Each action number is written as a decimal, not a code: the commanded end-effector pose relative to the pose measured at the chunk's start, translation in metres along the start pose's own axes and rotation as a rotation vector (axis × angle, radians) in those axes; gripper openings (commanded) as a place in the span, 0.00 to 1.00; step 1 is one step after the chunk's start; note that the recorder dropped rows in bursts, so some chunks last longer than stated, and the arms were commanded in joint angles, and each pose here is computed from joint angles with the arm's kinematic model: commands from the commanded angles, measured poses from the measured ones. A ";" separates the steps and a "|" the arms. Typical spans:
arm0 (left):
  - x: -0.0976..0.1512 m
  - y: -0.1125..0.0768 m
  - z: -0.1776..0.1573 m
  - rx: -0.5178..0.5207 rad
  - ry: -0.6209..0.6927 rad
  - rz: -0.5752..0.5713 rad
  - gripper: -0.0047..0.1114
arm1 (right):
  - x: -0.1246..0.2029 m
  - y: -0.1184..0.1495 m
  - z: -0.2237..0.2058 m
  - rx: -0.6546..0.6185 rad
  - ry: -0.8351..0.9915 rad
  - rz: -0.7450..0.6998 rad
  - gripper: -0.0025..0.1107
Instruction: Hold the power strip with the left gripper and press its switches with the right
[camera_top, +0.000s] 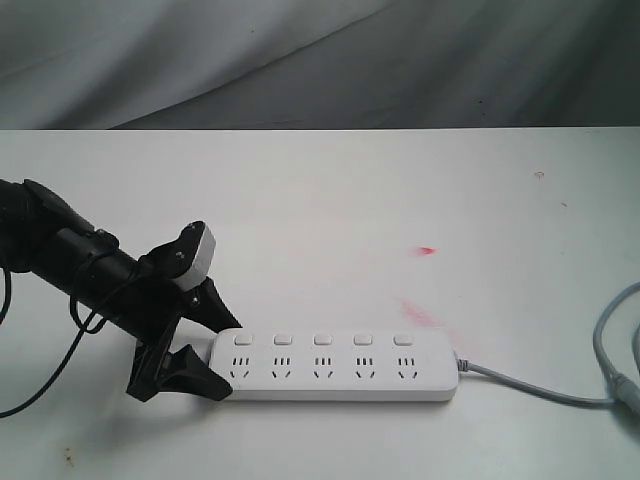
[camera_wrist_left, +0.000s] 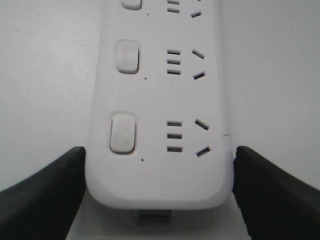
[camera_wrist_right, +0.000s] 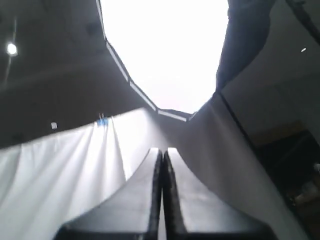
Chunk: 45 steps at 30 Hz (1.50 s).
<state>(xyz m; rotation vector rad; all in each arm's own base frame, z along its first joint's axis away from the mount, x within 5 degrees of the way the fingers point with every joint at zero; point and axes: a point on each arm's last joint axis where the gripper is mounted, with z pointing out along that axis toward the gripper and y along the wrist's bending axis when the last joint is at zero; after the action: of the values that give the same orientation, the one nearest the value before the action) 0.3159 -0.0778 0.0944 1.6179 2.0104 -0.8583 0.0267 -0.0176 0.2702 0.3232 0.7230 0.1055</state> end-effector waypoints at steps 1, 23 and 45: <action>-0.001 0.000 0.000 0.001 0.009 0.017 0.47 | -0.004 -0.013 0.000 0.143 -0.057 0.410 0.02; -0.001 0.000 0.000 0.001 0.009 0.017 0.47 | 0.003 0.048 0.220 0.147 0.658 0.173 0.02; -0.001 0.000 0.000 0.001 0.009 0.017 0.47 | 0.145 0.065 0.325 -0.558 1.424 -0.237 0.02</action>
<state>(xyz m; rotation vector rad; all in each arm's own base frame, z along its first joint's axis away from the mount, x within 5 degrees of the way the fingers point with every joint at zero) 0.3158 -0.0777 0.0944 1.6201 2.0102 -0.8579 0.3386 -0.0146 0.4445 -0.3010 2.0544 0.2557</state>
